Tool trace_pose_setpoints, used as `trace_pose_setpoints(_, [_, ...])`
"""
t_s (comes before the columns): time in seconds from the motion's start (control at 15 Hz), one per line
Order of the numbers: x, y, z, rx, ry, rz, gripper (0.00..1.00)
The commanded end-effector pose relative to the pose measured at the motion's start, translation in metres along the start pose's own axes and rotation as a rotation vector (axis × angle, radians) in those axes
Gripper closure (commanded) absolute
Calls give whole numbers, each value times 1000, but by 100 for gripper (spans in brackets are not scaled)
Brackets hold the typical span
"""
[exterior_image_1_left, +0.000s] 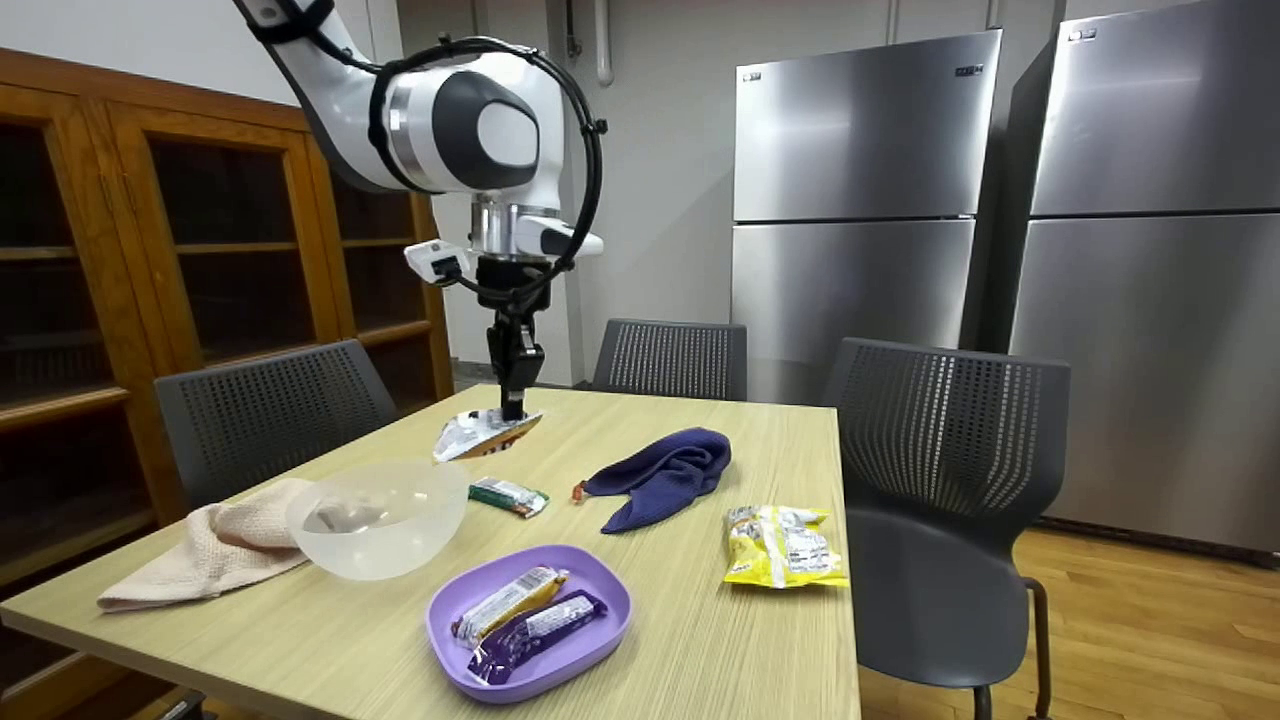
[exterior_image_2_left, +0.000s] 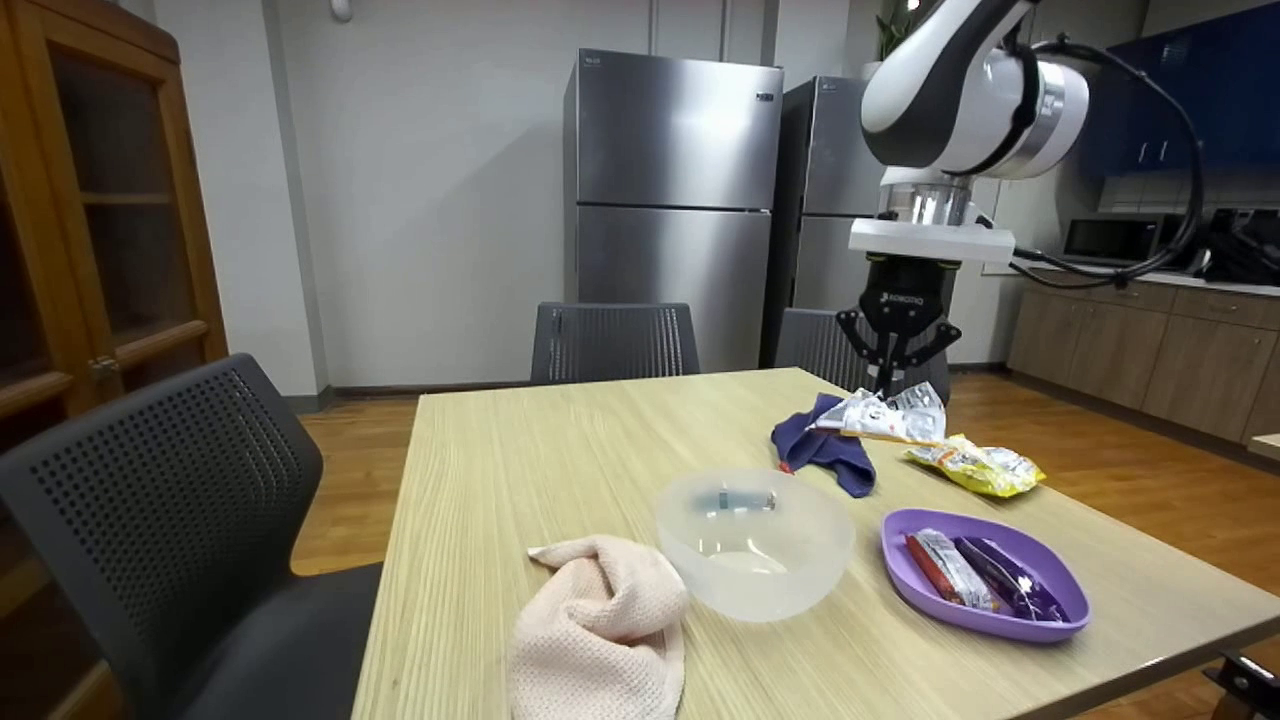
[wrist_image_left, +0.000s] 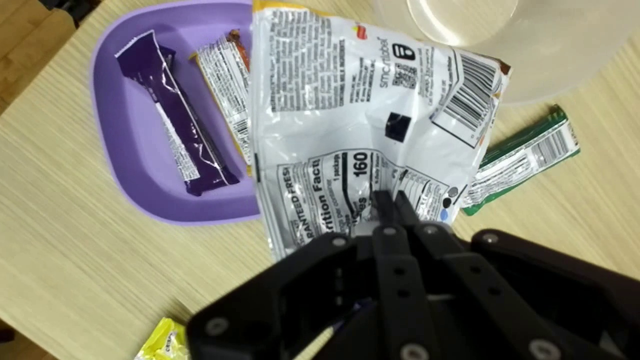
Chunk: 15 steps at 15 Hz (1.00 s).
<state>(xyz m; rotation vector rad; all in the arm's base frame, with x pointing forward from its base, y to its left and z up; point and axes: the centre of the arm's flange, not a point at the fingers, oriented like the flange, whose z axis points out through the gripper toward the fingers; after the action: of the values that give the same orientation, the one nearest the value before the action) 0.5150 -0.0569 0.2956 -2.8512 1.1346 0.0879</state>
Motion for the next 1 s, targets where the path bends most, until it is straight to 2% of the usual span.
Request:
trace_pose_setpoints(0.0, [-30,-21,-4,-9,-3,-114,100])
trace_pose_setpoints(0.4, [-71,-61,15,-11,-5,-251,100])
trace_pose_setpoints(0.93, [-104,-84,42,-45,-16,-348,100])
